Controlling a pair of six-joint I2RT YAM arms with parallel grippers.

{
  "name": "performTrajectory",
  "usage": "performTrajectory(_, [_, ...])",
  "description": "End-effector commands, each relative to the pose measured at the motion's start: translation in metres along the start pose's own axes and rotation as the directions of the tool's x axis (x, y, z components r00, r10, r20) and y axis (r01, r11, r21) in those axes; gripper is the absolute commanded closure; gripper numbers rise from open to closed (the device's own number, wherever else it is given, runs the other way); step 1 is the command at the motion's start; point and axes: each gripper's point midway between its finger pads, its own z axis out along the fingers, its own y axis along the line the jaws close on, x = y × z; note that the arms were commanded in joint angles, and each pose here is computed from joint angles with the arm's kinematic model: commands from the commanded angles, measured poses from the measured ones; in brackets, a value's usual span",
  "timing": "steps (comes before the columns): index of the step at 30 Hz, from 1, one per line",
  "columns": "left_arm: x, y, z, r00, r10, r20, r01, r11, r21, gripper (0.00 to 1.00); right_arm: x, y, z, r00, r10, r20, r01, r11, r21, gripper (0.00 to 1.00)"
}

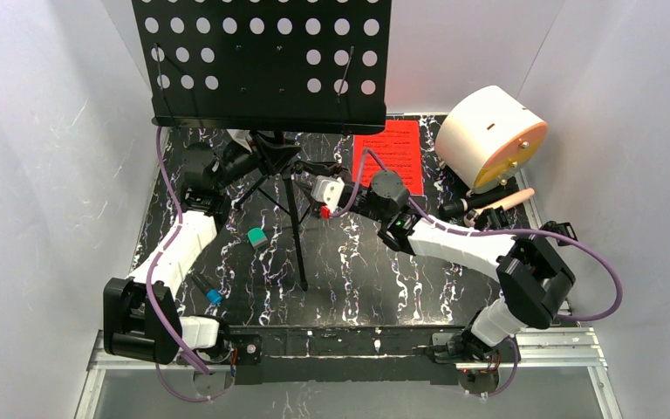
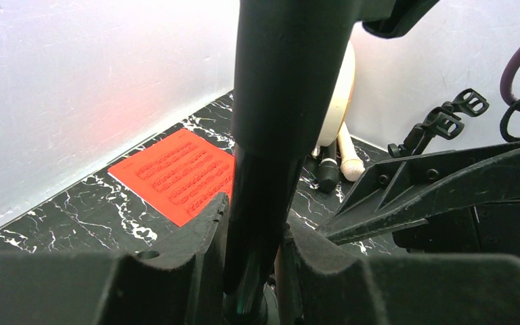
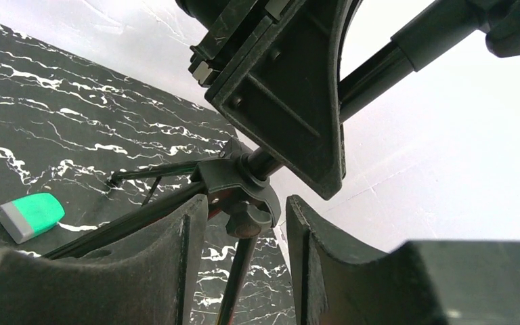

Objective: Pack up the instrument practice props
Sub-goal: Unscrew the knob on the music stand.

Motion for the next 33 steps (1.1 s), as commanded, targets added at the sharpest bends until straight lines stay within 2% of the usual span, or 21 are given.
performTrajectory(1, [0.019, -0.004, 0.0, 0.989, -0.126, -0.071, 0.125, 0.992, -0.017, 1.0, -0.021, -0.025, 0.012, 0.998, 0.004, 0.062, -0.008, 0.998, 0.063, 0.45])
performTrajectory(4, [0.018, -0.004, 0.0, 0.989, -0.127, -0.071, 0.126, 0.992, -0.014, 1.0, -0.009, -0.023, 0.016, 0.999, 0.022, 0.031, -0.024, 0.998, 0.058, 0.44])
performTrajectory(9, [0.017, -0.005, 0.0, 0.99, -0.125, -0.07, 0.124, 0.992, -0.011, 1.0, 0.008, -0.028, 0.018, 0.992, 0.127, -0.005, -0.126, 0.987, 0.098, 0.44])
performTrajectory(17, [0.017, -0.005, 0.0, 0.99, -0.124, -0.07, 0.124, 0.992, -0.008, 1.0, 0.019, -0.028, 0.015, 0.96, 0.279, 0.005, -0.276, 0.949, 0.148, 0.47])
performTrajectory(23, [0.017, -0.006, 0.0, 0.99, -0.124, -0.072, 0.125, 0.992, -0.002, 1.0, 0.012, -0.027, 0.016, 0.957, 0.284, 0.052, -0.289, 0.949, 0.129, 0.56])
performTrajectory(29, [0.017, -0.007, 0.0, 0.989, -0.126, -0.074, 0.126, 0.992, 0.001, 1.0, 0.008, -0.03, 0.019, 0.954, 0.291, 0.076, -0.298, 0.949, 0.102, 0.6])
performTrajectory(30, [0.017, -0.007, 0.0, 0.989, -0.126, -0.075, 0.127, 0.992, 0.003, 1.0, 0.009, -0.03, 0.02, 0.953, 0.292, 0.075, -0.299, 0.949, 0.097, 0.62])
performTrajectory(33, [0.017, -0.007, 0.0, 0.989, -0.128, -0.075, 0.129, 0.992, 0.003, 1.0, 0.011, -0.026, 0.023, 0.962, 0.266, 0.066, -0.271, 0.96, 0.07, 0.84])
